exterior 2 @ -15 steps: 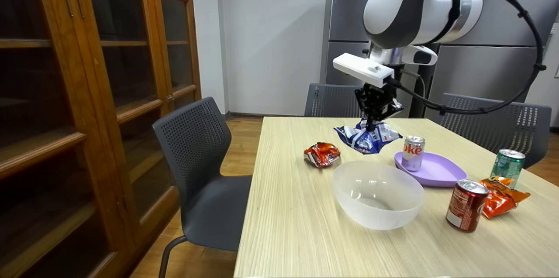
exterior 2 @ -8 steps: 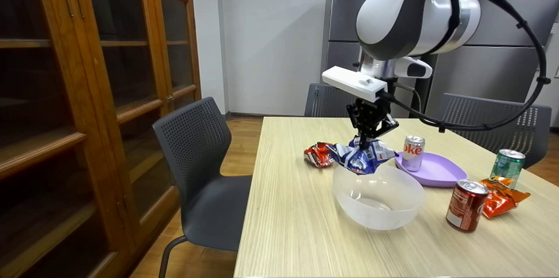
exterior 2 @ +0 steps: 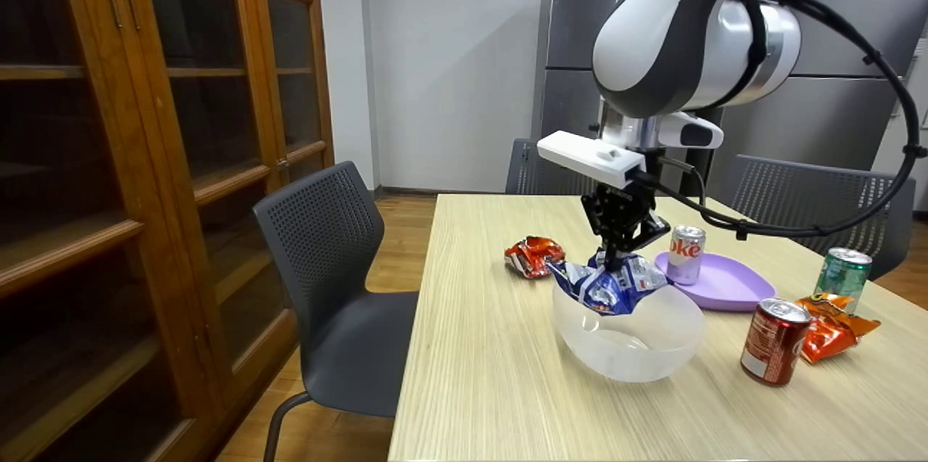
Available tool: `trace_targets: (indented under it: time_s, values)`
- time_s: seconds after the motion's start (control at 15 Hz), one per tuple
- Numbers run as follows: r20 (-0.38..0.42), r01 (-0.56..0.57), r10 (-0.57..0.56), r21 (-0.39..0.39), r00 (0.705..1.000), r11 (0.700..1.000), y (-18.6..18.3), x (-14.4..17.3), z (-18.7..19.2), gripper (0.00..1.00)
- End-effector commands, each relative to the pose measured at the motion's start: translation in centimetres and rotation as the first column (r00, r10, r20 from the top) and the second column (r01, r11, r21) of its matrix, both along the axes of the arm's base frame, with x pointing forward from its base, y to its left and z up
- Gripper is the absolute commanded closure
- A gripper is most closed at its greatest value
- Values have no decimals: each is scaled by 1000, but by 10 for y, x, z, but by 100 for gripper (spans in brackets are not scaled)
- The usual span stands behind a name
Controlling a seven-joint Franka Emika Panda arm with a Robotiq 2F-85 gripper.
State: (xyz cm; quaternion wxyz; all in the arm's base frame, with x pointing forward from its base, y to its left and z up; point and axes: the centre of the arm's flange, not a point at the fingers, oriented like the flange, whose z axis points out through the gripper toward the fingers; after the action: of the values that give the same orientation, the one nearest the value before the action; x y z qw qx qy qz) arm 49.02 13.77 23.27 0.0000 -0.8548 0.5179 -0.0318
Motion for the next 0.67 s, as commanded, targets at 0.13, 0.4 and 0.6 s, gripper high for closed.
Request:
trace_targets:
  time_s: [0.13,0.4,0.6]
  values:
    - [-59,62,-62,-2,996,998,-9,15,-21,100]
    - [-85,98,-96,15,992,995,-16,25,-39,100]
    - [-108,121,-117,23,987,992,-17,30,-53,100]
